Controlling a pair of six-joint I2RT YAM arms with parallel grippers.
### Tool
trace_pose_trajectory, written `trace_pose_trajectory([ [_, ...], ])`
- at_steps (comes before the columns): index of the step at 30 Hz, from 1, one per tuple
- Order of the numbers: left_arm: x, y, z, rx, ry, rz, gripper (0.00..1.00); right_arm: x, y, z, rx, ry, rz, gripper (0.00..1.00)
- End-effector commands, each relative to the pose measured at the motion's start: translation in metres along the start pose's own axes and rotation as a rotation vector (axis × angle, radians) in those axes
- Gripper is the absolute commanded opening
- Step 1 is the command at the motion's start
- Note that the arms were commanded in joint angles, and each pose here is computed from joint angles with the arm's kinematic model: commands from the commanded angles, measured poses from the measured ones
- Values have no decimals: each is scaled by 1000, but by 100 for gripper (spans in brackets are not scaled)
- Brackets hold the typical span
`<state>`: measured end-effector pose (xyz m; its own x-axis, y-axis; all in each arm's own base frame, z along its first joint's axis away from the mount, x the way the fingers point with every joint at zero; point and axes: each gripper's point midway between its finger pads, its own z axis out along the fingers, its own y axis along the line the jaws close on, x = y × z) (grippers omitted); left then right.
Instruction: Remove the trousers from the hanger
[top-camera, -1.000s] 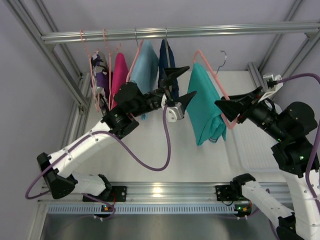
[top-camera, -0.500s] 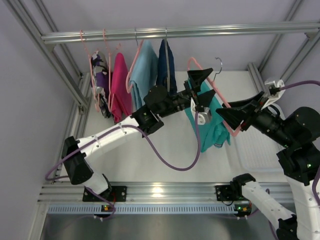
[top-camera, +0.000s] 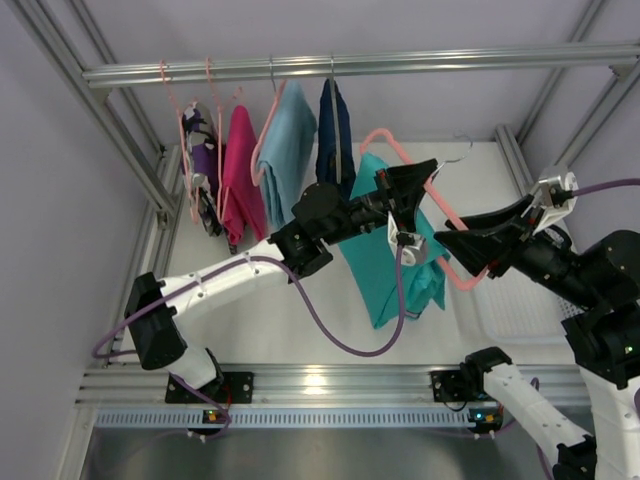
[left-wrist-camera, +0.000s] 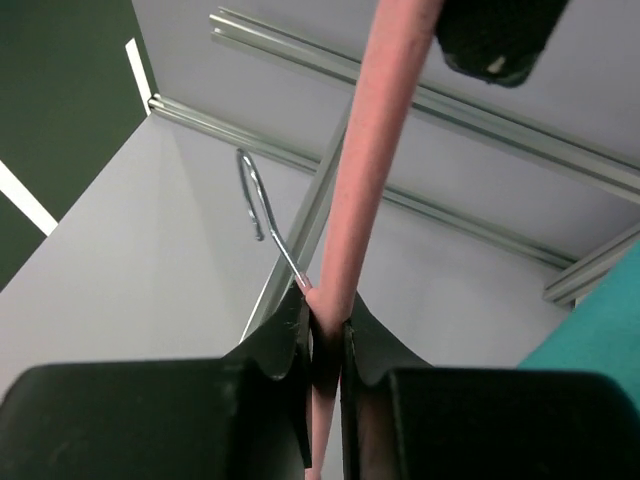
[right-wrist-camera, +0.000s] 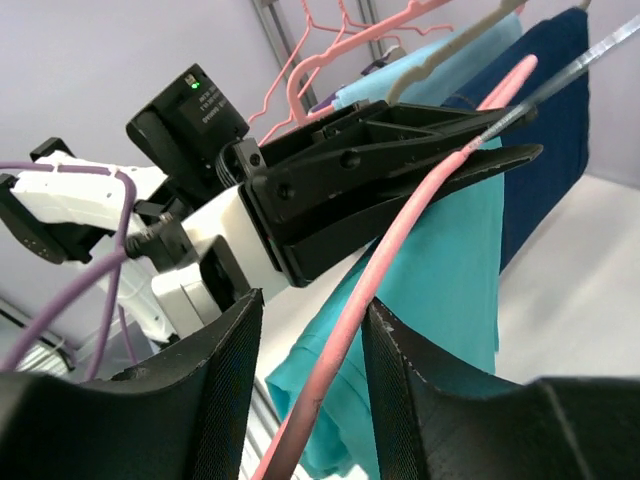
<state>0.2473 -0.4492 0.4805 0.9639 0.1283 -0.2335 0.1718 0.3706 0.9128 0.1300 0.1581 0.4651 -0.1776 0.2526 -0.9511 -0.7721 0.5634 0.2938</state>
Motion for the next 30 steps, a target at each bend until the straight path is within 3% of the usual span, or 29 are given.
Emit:
trace_pose_trajectory([
  [1,-16,19,-6,-72,-53,61,0,-29,25,-7,-91,-100,-86,11],
  [2,-17,15,-8,-76,-59,67,0,-24,23,-5,-85,-85,-54,17],
  [3,-20,16,-10,-74,-70,87,0,-23,22,-5,-81,-77,-39,33],
  [5,-20,10,-13,-59,-74,98,0,-15,16,0,-67,-25,4,46],
  [6,-21,10,-15,-67,-80,104,0,-12,14,1,-52,-5,26,58],
  [11,-29,9,-25,-79,-109,121,0,9,11,11,-81,123,134,66],
  [15,-29,12,-32,-120,-106,151,0,15,26,8,-180,154,133,80],
  [17,-29,20,-34,-151,-100,157,0,21,21,8,-155,171,136,83],
  [18,-29,22,-34,-158,-98,160,0,23,13,10,-111,172,138,94],
  [22,-31,39,-38,-197,-82,162,0,32,-9,1,40,182,116,95],
  [30,-42,86,-50,-286,-64,124,0,-47,-54,-54,471,-230,-110,99],
])
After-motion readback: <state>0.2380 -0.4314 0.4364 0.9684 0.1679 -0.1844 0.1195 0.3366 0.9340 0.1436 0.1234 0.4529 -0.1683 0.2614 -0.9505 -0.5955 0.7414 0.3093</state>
